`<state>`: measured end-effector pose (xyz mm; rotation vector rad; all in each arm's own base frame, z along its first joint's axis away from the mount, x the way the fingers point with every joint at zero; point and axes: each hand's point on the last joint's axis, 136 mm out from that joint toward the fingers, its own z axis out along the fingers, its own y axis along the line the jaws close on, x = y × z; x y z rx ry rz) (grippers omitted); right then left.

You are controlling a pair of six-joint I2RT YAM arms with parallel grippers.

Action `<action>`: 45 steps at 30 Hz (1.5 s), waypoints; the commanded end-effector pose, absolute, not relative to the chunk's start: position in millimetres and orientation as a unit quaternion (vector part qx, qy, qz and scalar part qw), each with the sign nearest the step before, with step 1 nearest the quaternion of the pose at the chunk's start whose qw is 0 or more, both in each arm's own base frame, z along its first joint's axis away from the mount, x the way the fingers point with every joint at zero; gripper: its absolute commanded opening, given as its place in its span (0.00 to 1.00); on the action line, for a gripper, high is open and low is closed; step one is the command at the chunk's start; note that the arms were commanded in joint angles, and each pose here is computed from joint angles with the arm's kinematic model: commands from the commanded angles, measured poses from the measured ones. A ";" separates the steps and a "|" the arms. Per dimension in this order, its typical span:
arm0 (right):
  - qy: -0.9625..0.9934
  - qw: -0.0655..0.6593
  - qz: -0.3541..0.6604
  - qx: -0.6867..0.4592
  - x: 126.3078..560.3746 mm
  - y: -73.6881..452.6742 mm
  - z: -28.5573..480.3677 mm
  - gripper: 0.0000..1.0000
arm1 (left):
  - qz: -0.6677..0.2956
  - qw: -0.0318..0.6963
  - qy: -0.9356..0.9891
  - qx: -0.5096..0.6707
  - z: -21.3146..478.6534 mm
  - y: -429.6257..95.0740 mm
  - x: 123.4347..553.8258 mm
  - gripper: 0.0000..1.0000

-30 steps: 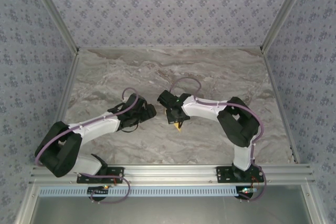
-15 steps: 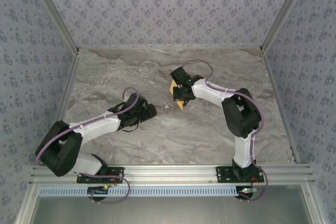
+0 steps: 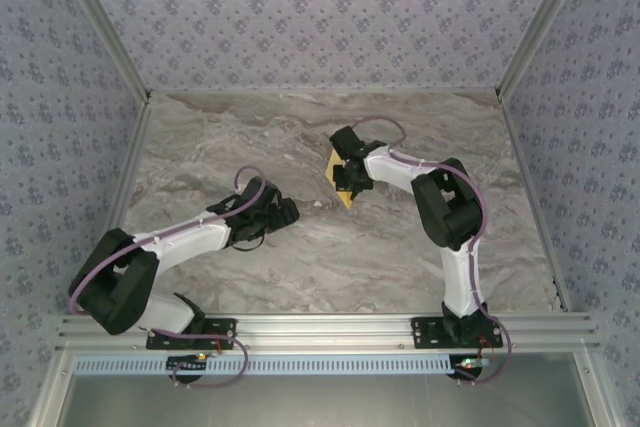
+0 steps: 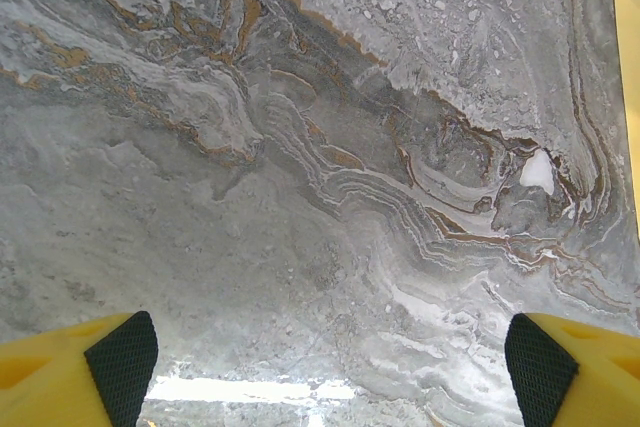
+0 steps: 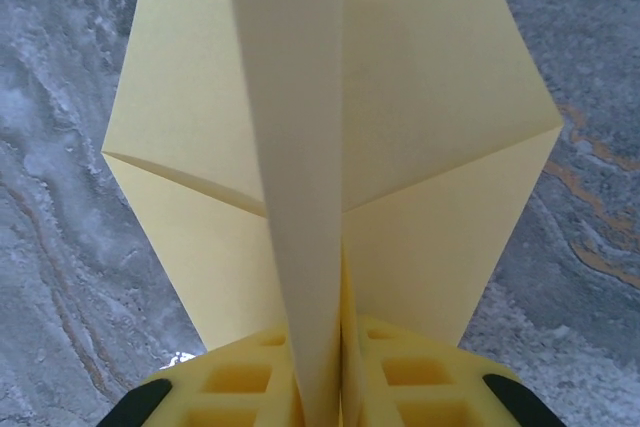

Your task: Fold a paper plane with a square sheet of paper (pick it up from the middle)

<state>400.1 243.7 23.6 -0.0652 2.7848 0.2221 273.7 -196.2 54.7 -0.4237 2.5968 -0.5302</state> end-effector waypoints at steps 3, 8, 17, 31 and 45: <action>0.984 0.143 0.104 -0.011 391.8 240.1 4.6 0.20 | -0.192 0.223 0.945 -0.144 59.8 -198.6 275.0 0.93; 0.983 0.142 0.120 -0.008 392.4 241.1 10.1 0.22 | -0.190 0.224 0.945 -0.144 60.4 -198.0 275.3 0.93; 0.955 0.236 0.180 -0.022 405.0 248.4 122.3 0.52 | -0.137 0.258 0.945 -0.146 93.2 -175.4 290.4 0.93; 0.894 0.429 0.089 0.093 385.4 89.7 213.8 1.00 | 0.014 0.373 0.898 -0.233 164.8 -32.3 305.6 0.99; 0.834 0.493 -0.148 0.197 334.1 -72.2 134.3 1.00 | 0.195 0.490 0.817 -0.232 143.1 67.2 294.5 0.99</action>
